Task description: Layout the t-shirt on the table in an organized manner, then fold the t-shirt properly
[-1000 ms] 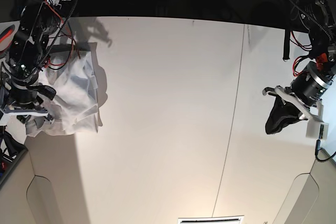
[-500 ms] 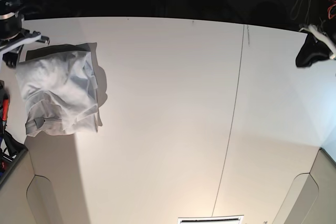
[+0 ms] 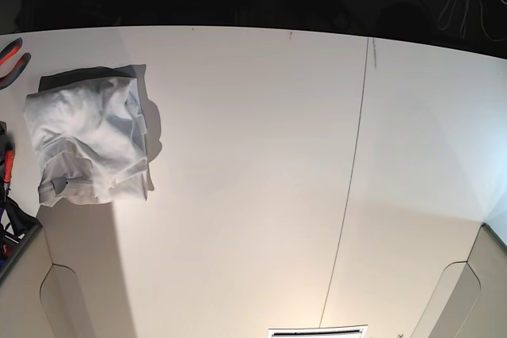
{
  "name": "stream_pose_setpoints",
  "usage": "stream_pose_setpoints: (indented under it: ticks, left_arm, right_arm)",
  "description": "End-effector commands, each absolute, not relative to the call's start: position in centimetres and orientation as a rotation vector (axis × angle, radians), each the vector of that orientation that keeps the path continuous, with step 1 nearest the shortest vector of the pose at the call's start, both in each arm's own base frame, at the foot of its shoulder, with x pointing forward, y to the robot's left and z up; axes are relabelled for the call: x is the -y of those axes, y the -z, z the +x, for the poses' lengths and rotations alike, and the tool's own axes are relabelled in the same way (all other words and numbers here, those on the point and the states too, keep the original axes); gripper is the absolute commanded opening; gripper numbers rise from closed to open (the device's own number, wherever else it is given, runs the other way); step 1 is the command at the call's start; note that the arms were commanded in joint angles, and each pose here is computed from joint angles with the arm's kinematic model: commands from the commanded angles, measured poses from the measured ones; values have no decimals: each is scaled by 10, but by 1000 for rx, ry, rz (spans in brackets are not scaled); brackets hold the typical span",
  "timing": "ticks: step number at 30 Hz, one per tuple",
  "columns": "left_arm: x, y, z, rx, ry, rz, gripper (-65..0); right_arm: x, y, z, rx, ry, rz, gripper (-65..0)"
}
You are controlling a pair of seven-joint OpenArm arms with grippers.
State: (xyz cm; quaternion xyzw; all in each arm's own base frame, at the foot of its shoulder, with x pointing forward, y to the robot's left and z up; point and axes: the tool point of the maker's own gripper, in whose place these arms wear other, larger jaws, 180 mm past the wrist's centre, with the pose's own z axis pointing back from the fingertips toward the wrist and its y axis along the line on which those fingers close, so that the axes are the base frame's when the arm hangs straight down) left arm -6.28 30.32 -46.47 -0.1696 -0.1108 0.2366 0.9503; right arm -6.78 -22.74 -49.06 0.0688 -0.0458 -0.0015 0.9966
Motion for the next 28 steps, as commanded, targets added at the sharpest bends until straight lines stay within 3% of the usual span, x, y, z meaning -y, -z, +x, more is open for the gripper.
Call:
stream_pose_setpoints:
  ticks: [1, 5, 8, 14, 21, 28]
  left_arm:
    - [-303, 472, -67, 243, -494, -343, -650]
    - [-260, 530, -69, 247, -453, -371, -650]
    - [-211, 565, -53, 243, -325, -425, -650]
    - [-112, 611, -29, 153, 12, -520, -650]
    - [-110, 640, 5, 153, 154, -274, -650]
    - [-117, 642, 4, 151, 148, -239, -650]
  right_arm:
    - [228, 502, -80, 73, 11, 143, -650]
    - [230, 561, -102, 74, 34, 142, -650]
    - [219, 601, -86, 118, 20, 136, -650]
    - [169, 647, -51, 52, -82, 156, -650]
    - [136, 654, -17, -64, -12, 174, -650]
    - [131, 655, -15, -55, 151, 161, -650]
